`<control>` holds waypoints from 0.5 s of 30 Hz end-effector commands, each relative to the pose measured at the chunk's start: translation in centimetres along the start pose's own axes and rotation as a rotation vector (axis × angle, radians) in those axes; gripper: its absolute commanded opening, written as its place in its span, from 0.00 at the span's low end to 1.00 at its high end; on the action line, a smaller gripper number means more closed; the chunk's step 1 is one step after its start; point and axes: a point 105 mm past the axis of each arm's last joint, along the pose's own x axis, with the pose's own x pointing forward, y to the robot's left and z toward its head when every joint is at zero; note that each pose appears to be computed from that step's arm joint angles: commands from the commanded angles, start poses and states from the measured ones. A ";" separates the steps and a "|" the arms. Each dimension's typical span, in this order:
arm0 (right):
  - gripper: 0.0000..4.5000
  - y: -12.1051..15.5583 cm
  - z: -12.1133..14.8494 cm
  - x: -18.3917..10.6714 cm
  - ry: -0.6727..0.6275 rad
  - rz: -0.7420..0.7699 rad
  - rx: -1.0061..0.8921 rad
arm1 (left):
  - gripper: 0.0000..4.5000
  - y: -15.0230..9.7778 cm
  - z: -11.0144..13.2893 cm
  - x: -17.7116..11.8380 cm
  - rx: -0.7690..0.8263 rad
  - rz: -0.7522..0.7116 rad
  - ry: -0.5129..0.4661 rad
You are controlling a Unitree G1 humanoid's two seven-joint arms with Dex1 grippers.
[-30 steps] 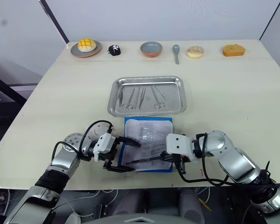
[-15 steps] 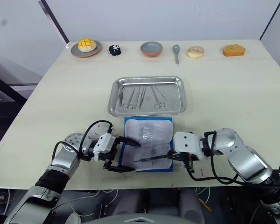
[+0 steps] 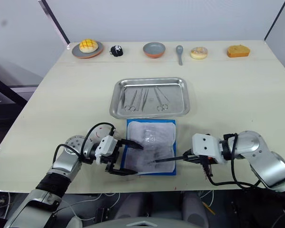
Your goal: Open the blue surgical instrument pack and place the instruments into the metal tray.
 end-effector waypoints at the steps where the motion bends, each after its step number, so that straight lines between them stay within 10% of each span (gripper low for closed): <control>1: 0.03 0.1 0.8 -1.5 -0.027 -0.023 -0.035 | 1.00 -1.6 -2.7 0.3 -0.116 -0.035 0.068; 15: 0.03 0.4 0.8 -7.0 -0.094 -0.165 0.039 | 1.00 -1.5 -2.8 0.6 -0.111 -0.037 0.061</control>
